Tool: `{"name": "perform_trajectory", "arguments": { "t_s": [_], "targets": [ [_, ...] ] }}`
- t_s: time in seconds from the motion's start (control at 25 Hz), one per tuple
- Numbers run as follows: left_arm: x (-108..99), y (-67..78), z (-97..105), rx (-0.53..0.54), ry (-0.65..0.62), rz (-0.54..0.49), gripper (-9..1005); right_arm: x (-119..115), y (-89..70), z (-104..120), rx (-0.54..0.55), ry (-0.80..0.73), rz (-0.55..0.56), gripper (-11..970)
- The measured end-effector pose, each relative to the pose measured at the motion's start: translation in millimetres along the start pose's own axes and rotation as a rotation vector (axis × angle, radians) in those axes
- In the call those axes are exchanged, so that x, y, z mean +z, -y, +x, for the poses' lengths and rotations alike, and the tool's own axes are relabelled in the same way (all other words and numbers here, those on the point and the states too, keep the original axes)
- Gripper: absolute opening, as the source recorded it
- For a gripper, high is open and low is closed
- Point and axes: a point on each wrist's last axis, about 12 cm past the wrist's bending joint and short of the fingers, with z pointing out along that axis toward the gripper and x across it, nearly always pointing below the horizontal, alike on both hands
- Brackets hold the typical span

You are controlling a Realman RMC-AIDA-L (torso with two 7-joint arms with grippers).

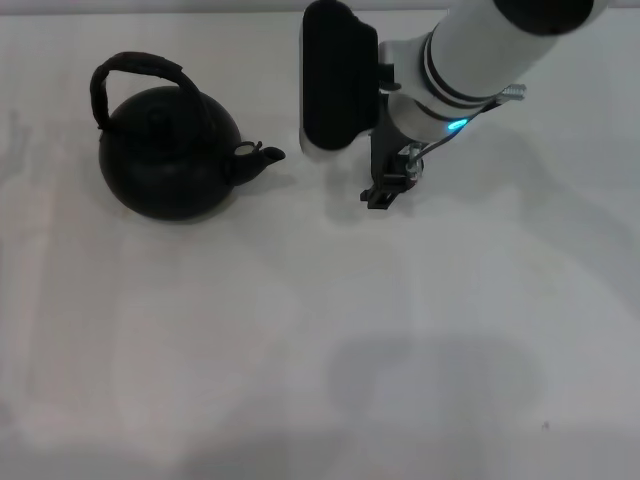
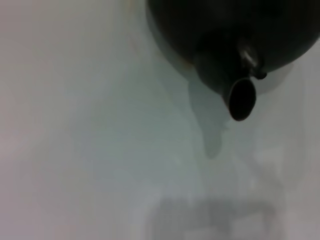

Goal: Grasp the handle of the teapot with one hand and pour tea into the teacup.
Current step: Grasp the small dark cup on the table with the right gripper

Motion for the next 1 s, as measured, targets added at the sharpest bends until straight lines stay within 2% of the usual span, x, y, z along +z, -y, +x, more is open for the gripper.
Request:
{"name": "perform_trajectory", "arguments": {
  "t_s": [0.08,0.4,1.0],
  "targets": [
    [0,0.2,0,0.000,0.000,0.000,862,1,4.5,3,0.030,0.011,-0.019,874],
    [1,1.4,0,0.001,-0.001,0.007,862,3,18.0,19,0.118,0.045,-0.057,850],
    [1,2.7,0,0.005,-0.002,0.012,861,13,18.1,34,0.176,0.035,-0.063,805]
  ]
}}
